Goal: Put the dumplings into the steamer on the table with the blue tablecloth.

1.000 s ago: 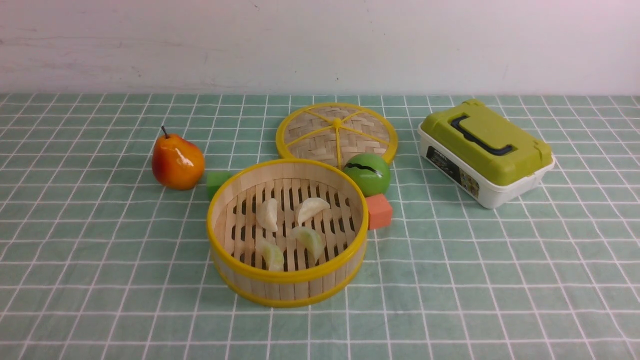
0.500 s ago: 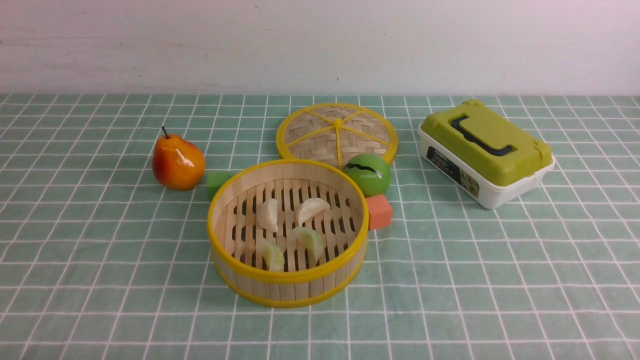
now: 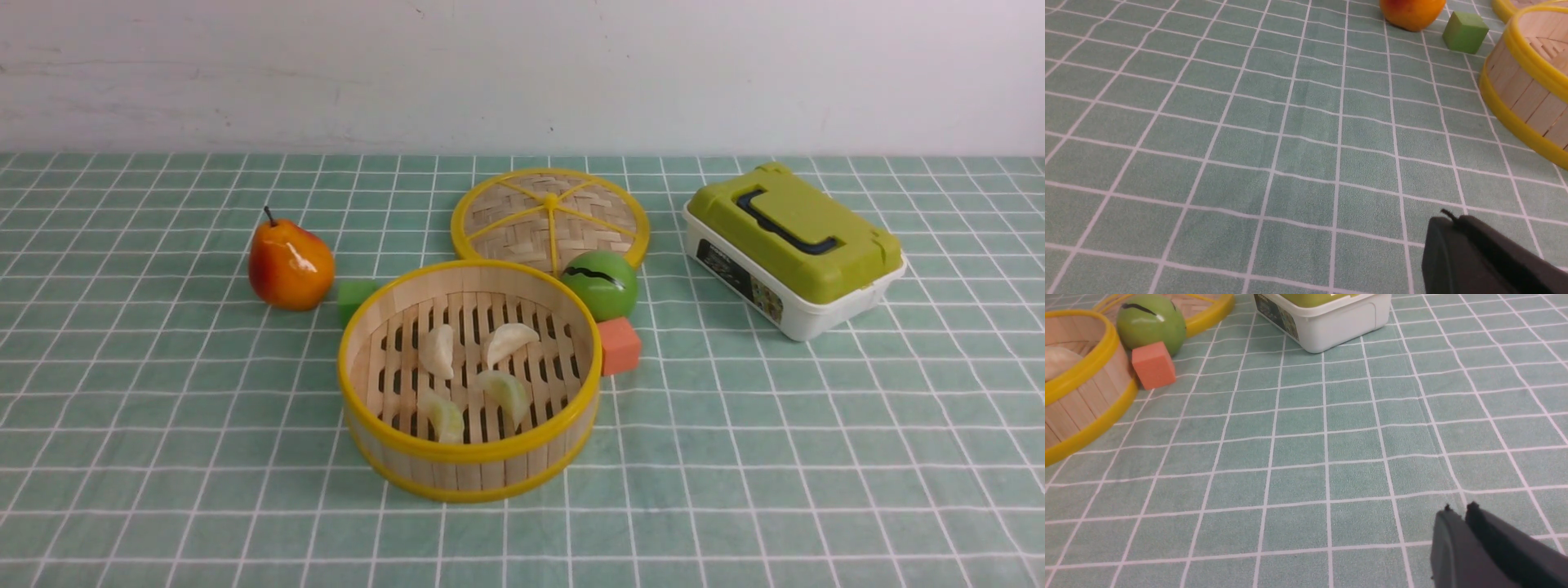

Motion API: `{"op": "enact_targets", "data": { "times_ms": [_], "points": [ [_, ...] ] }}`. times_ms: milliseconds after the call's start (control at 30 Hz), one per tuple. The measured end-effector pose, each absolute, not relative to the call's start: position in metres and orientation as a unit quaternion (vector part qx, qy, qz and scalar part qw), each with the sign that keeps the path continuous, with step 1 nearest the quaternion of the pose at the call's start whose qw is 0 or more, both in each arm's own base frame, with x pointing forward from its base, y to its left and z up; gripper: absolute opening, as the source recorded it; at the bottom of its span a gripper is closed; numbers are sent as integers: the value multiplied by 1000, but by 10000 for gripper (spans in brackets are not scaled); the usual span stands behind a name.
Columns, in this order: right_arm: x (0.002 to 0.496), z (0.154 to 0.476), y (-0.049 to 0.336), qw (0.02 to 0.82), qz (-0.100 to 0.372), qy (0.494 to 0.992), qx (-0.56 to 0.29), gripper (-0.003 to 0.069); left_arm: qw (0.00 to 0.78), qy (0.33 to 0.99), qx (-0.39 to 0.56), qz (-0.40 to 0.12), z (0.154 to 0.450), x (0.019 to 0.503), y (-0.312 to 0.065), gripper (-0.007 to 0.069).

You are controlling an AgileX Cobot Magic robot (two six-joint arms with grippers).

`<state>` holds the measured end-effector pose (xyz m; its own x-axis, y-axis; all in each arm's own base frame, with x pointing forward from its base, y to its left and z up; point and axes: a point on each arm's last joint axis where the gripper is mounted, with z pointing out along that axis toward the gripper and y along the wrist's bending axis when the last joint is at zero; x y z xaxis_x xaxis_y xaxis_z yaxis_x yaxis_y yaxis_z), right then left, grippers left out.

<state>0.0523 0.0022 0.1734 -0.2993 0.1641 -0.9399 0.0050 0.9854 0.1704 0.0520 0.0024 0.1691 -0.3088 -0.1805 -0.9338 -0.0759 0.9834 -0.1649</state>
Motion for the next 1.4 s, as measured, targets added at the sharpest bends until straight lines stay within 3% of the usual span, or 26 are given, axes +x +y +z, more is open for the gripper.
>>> {"op": "enact_targets", "data": {
  "times_ms": [1400],
  "points": [
    [52,173,2,590,67,803,52,101,585,809,-56,-30,169,52,2,-13]
  ]
}}
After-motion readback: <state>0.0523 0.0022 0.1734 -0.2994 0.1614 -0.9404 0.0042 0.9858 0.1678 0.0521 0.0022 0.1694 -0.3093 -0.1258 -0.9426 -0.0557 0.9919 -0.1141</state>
